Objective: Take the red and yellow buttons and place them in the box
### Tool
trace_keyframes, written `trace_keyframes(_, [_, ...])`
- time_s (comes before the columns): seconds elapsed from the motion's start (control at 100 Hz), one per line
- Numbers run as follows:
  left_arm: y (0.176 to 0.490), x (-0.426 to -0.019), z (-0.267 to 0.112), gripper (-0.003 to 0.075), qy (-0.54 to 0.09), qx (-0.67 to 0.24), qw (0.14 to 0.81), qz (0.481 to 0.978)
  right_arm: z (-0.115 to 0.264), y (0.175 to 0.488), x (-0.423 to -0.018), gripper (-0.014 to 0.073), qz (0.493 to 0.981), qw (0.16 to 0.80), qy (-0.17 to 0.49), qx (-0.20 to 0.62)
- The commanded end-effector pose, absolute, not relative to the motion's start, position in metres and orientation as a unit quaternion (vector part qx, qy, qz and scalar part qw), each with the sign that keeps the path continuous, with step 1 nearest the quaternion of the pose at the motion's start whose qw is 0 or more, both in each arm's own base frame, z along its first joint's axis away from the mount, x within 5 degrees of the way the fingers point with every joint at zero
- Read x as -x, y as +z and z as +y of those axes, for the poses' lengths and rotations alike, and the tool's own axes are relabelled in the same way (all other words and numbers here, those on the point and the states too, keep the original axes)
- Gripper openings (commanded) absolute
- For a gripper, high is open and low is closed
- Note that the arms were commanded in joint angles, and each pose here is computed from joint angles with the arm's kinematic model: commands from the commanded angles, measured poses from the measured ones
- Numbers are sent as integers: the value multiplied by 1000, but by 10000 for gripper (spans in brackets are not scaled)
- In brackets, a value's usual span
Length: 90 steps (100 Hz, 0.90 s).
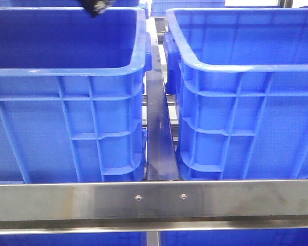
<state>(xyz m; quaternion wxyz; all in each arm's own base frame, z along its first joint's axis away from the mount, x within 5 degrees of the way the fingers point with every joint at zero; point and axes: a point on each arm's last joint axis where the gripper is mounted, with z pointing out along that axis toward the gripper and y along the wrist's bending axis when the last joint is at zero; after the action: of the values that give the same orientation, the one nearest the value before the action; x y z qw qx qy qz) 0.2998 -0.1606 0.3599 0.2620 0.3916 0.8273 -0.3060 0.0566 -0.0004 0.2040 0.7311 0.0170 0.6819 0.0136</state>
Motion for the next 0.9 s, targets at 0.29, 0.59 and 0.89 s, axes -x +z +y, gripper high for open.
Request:
trace_keyframes(0.29, [388, -260, -203, 157, -359, -452, 277, 768, 0, 217, -53, -33, 642, 767, 11, -12])
trace_keyframes(0.59, [388, -259, -204, 157, -361, -454, 274, 767, 0, 217, -53, -33, 641, 767, 11, -12])
trace_keyframes(0.89, [387, -254, -203, 157, -367, -467, 249, 765, 0, 223, -52, -33, 618, 786, 12, -10])
